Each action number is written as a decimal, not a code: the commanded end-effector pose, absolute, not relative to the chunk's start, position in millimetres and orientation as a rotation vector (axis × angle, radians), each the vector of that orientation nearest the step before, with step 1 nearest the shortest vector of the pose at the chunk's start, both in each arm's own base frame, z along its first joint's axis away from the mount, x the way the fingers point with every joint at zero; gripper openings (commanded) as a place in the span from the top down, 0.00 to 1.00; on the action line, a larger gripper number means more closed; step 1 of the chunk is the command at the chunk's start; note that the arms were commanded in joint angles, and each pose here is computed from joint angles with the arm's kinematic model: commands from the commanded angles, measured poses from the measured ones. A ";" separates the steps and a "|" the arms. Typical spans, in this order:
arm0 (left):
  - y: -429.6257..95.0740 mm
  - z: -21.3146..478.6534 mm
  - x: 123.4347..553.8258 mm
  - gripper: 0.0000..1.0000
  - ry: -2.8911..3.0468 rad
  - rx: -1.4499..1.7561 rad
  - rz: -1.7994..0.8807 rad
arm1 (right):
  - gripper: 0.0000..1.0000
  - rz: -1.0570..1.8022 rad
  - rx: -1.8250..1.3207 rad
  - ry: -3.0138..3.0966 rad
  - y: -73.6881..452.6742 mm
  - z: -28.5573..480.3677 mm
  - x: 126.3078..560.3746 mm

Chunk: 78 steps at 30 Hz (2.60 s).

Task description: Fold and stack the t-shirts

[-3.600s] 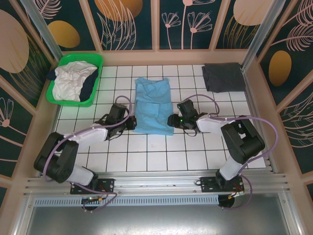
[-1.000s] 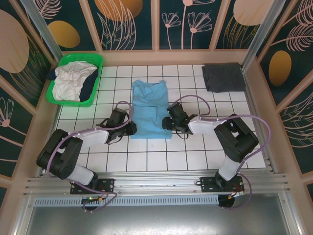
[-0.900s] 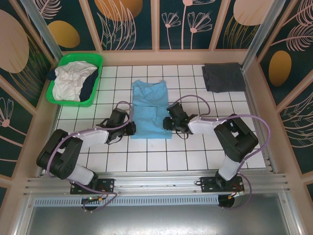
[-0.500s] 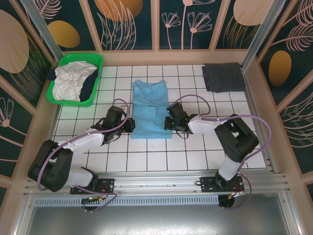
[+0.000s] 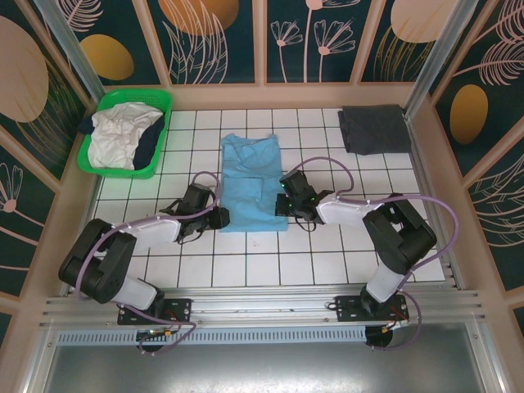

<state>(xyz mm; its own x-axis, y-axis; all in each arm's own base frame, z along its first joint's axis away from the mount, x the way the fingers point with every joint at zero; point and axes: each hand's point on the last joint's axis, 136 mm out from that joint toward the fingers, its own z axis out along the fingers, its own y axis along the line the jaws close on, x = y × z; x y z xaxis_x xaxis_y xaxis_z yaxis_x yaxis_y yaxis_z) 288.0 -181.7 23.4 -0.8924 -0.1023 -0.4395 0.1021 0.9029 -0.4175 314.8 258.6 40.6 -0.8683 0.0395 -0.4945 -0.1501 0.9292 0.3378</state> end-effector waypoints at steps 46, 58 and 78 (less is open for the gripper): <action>-149.4 24.1 298.9 0.71 2.525 -0.175 -0.410 | 1.00 0.629 -0.134 2.556 280.1 45.9 287.0; -155.3 36.5 308.8 0.96 2.504 -0.156 -0.422 | 1.00 0.617 -0.129 2.554 277.6 45.1 288.5; -141.6 47.0 270.8 1.00 2.488 -0.209 -0.497 | 1.00 0.687 -0.142 2.557 277.0 59.7 267.4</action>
<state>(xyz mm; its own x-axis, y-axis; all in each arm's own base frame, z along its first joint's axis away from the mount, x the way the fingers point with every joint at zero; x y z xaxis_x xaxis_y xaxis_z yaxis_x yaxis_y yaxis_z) 279.2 -143.8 59.1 -0.7963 -0.2461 -0.5525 -0.0110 0.9192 -0.3936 276.5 277.7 59.1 -0.8706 0.0248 -0.4913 -0.2217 0.8717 0.4369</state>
